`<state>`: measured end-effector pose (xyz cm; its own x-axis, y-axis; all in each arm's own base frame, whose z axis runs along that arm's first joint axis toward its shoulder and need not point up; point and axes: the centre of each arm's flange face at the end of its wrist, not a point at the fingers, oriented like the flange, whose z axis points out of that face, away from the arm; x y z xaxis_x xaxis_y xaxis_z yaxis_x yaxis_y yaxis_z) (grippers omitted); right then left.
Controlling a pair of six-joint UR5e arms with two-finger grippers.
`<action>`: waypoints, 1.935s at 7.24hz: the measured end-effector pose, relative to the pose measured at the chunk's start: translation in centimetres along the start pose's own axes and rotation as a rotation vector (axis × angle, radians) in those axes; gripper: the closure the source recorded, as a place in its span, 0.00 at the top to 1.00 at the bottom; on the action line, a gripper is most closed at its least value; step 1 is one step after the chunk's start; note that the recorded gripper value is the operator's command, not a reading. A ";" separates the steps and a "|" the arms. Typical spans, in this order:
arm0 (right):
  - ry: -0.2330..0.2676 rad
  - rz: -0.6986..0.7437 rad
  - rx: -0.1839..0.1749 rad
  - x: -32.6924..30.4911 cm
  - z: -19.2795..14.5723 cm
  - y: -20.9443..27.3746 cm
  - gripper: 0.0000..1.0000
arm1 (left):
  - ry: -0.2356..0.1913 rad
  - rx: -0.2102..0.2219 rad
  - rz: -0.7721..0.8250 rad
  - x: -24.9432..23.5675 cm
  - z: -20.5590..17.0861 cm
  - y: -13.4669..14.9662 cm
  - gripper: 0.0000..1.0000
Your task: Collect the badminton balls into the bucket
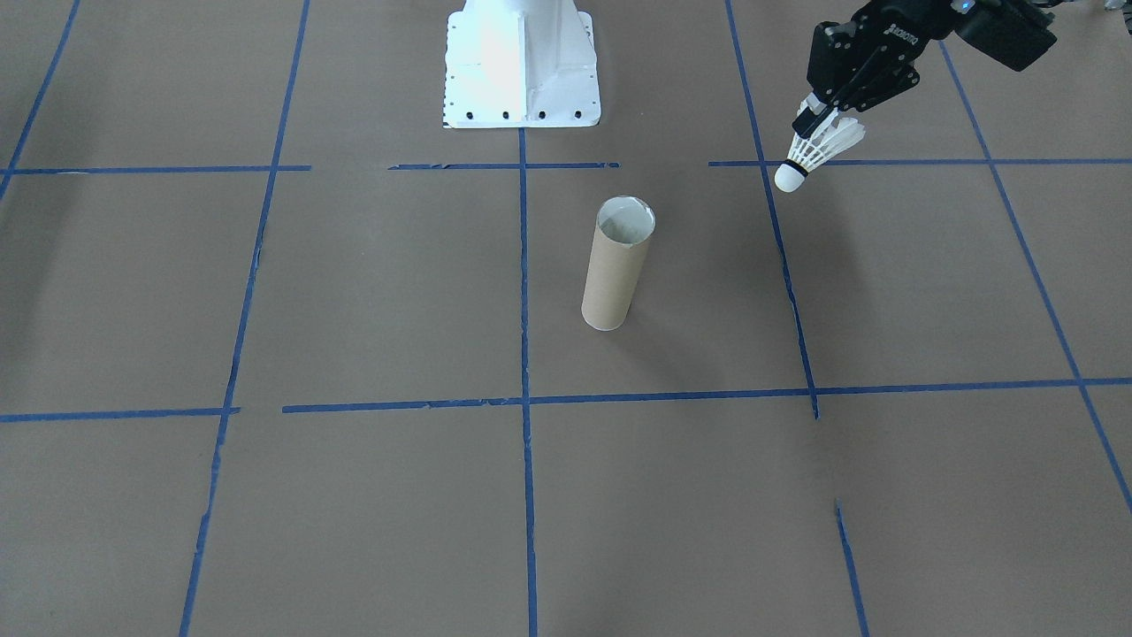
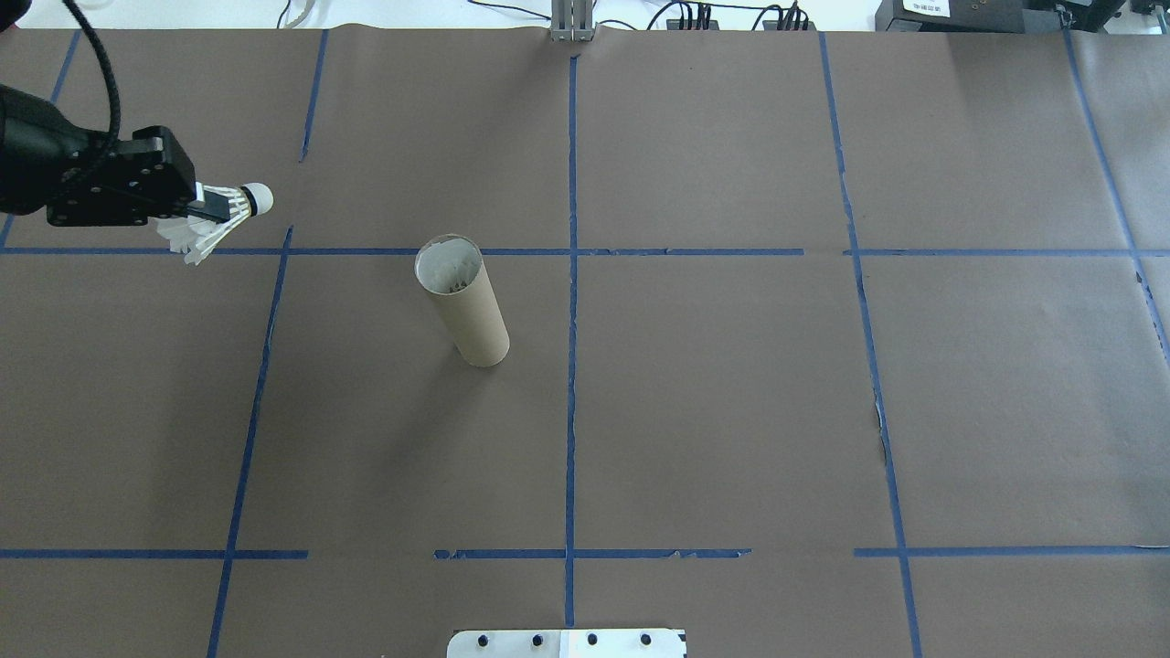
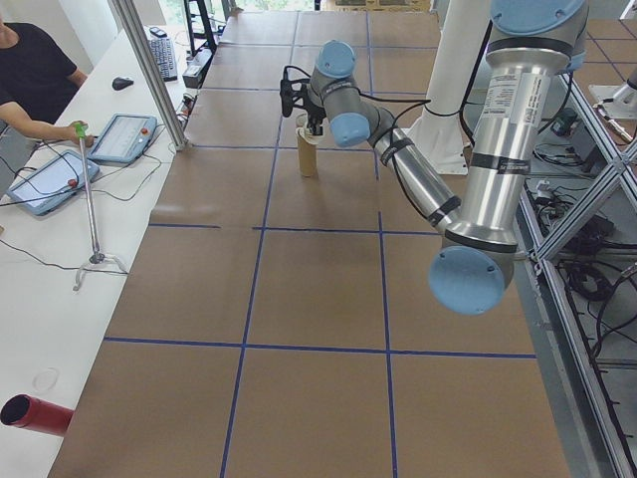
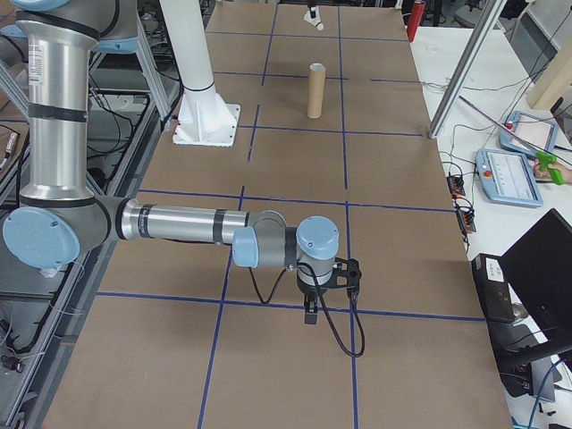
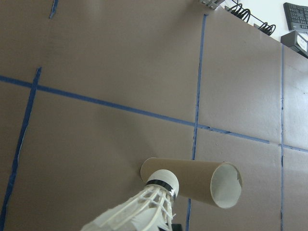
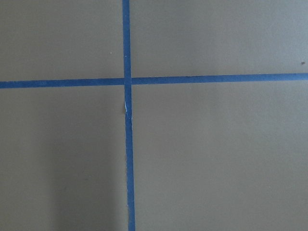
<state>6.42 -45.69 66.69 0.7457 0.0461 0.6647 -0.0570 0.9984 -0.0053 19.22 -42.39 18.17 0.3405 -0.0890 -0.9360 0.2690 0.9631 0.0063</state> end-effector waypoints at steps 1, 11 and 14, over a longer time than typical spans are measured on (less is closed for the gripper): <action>0.000 0.000 0.000 0.0 0.0 0.0 1.00 | -0.061 0.012 0.015 3.0 0.3 0.0 0.00; 0.000 0.001 0.000 0.0 0.0 0.0 1.00 | -0.594 -0.174 0.485 20.6 9.6 2.4 0.00; 0.000 0.000 0.000 0.0 0.0 0.0 1.00 | -0.702 -0.232 0.613 22.8 13.5 3.5 0.00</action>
<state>6.42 -45.69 66.69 0.7457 0.0464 0.6646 -0.0572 0.9983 -0.0055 40.10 -44.46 1.57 0.8449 0.3880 -0.3683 -0.2950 0.9122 0.2843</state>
